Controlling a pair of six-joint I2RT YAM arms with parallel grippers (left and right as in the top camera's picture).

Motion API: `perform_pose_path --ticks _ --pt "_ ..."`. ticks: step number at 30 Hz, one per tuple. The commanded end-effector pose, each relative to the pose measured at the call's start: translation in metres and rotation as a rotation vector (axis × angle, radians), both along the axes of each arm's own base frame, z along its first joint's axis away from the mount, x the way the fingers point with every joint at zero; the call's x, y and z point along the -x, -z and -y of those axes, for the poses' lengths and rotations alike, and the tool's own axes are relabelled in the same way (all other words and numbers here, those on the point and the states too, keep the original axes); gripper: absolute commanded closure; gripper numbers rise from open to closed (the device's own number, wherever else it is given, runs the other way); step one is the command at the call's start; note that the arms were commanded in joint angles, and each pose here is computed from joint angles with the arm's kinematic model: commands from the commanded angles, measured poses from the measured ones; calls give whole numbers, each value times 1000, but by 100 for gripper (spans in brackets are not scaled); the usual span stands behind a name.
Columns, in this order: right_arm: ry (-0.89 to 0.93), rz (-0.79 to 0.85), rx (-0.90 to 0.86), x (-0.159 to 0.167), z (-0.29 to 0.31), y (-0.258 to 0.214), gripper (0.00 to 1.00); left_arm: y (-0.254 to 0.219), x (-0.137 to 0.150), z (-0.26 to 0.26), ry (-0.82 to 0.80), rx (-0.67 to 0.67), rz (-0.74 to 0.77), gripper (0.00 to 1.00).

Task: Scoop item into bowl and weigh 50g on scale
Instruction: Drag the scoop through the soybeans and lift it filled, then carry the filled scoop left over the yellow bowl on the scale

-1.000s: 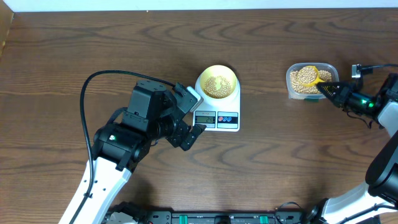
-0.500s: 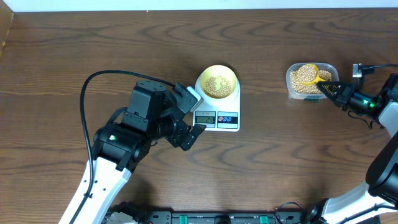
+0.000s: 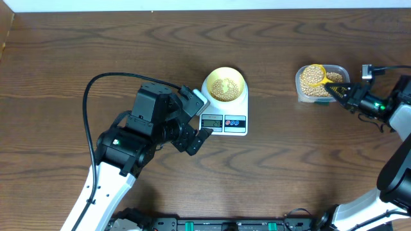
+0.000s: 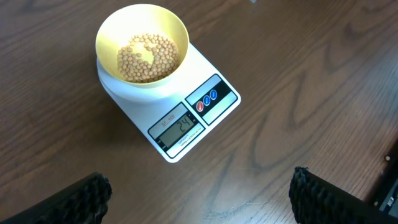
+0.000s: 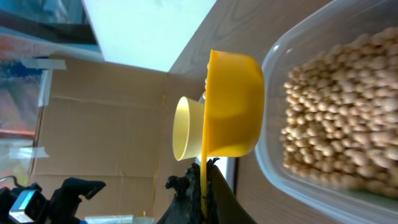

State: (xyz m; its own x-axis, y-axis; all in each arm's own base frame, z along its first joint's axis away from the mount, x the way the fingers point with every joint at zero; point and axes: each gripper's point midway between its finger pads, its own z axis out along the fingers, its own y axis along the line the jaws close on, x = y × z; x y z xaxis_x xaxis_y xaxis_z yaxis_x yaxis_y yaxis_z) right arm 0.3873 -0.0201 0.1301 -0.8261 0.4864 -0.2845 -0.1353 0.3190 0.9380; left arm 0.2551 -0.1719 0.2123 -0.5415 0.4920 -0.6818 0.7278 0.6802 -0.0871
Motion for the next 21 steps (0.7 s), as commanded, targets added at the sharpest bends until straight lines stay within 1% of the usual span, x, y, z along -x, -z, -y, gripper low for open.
perform_pose_path --ticks 1,11,21 --pt "-58 -7 -61 3 -19 -4 99 0 0 0 15 1 2 6" --pt "-169 -26 -69 6 -63 -4 99 0 0 0 14 0 2 6" --pt "-235 -41 -76 9 -89 -4 99 0 0 0 14 0 2 6"
